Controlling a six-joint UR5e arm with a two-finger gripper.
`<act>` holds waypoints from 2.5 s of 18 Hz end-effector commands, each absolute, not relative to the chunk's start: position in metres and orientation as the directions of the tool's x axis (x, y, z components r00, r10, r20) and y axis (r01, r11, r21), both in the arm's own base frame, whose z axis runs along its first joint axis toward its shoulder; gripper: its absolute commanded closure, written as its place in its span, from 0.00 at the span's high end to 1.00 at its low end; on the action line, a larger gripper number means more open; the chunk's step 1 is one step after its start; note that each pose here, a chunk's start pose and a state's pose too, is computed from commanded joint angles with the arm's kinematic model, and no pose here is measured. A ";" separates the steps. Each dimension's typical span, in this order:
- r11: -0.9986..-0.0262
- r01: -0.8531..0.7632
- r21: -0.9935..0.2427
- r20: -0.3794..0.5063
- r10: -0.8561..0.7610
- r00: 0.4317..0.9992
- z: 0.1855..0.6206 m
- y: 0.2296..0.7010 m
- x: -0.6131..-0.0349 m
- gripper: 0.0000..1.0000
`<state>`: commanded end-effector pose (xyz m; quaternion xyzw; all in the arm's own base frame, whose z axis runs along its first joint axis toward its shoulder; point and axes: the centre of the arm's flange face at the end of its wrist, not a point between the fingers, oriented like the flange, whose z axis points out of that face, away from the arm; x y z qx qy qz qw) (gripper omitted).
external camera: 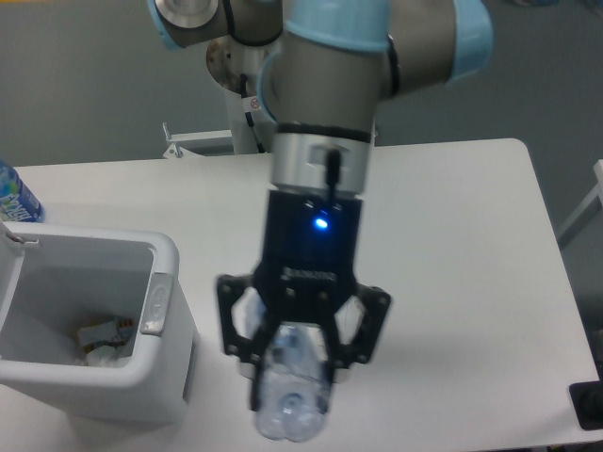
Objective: Place the trash in the trash can
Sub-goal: 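Carry the bottle over the white bin and release it, then move the open gripper back over the white paper packet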
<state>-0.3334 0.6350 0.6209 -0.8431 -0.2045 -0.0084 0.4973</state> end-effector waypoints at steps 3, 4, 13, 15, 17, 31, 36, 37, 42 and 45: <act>-0.431 0.356 -0.829 0.245 0.292 0.925 0.624 0.651 -0.293 0.59; -0.434 0.358 -0.827 0.252 0.284 0.925 0.623 0.655 -0.284 0.59; -0.560 0.331 -0.760 0.288 0.167 0.943 0.565 0.694 -0.184 0.62; -0.575 0.330 -0.749 0.292 0.160 0.943 0.556 0.696 -0.177 0.68; -0.586 0.323 -0.743 0.295 0.147 0.944 0.552 0.698 -0.165 0.77; -0.505 0.422 -0.753 0.299 0.309 0.903 0.576 0.636 -0.260 1.00; -0.476 0.471 -0.743 0.297 0.397 0.869 0.572 0.608 -0.315 1.00; -0.472 0.480 -0.739 0.295 0.414 0.861 0.569 0.602 -0.328 1.00; -0.542 0.419 -0.729 0.206 0.410 0.889 0.532 0.576 -0.367 1.00; -0.615 0.341 -0.711 0.127 0.365 0.922 0.510 0.571 -0.378 1.00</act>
